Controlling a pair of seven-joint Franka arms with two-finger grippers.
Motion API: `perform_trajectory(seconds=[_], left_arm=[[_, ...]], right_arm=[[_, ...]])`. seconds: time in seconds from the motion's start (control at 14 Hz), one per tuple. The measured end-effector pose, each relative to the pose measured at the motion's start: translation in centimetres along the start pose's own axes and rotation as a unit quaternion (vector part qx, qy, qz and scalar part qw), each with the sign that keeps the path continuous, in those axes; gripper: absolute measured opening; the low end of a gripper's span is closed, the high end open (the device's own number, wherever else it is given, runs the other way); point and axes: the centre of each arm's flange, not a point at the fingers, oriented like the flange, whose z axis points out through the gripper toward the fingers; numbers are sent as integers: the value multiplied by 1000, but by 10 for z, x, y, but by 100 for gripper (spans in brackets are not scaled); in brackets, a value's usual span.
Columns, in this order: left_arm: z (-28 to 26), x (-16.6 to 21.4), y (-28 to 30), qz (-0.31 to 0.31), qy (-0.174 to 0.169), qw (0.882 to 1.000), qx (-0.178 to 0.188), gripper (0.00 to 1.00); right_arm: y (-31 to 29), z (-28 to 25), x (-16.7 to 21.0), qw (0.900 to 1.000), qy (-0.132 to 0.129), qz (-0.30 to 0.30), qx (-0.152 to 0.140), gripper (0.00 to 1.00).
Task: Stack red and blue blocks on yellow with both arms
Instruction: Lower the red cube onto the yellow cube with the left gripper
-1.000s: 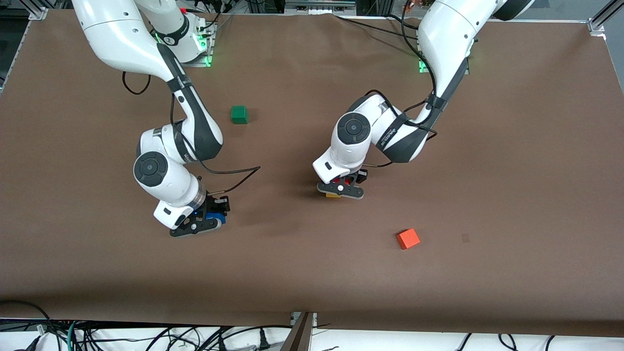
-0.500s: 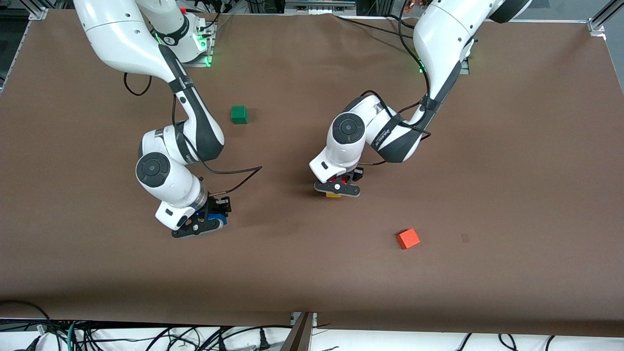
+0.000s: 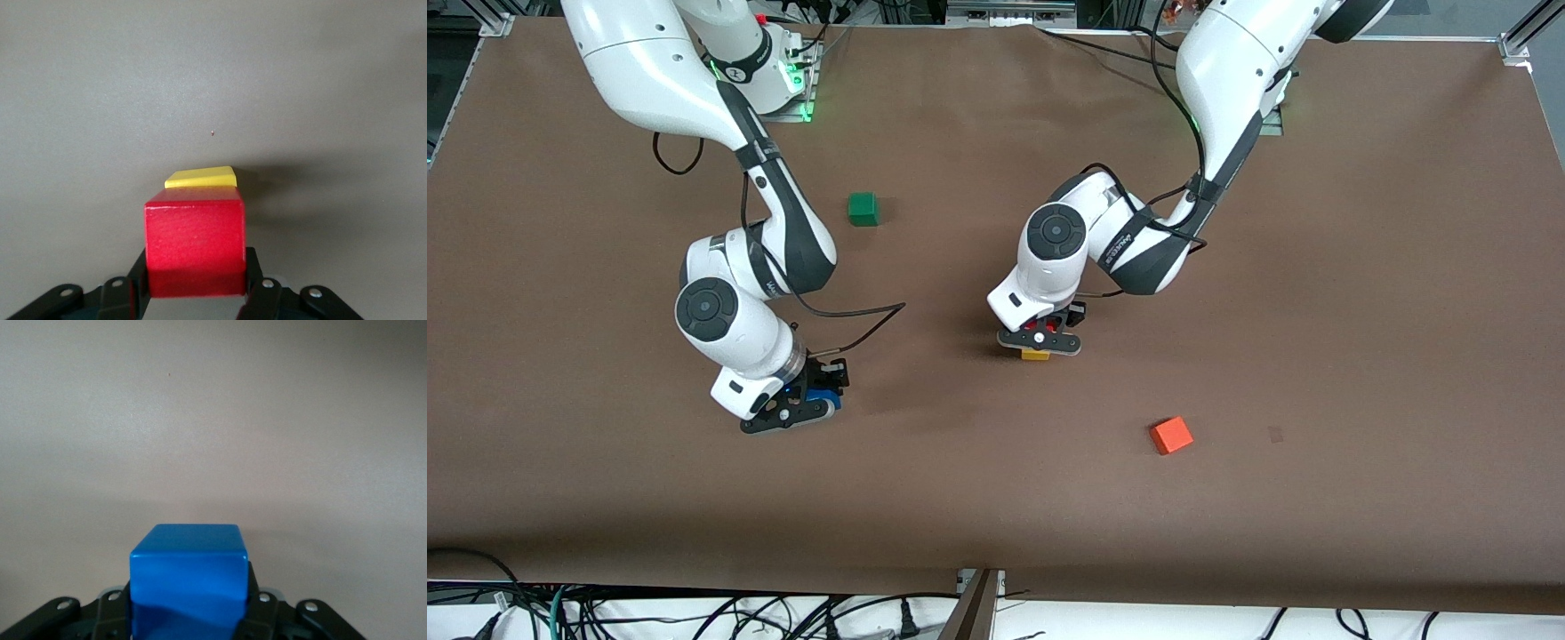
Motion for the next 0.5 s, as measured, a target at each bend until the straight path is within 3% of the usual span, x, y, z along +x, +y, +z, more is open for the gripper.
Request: perform_trajectory(seconds=[0.5], left_arm=[[4,0,0,-12,0,1000,-1,56]], right_arm=[[-2,0,0,1000,1,-1,0,55]])
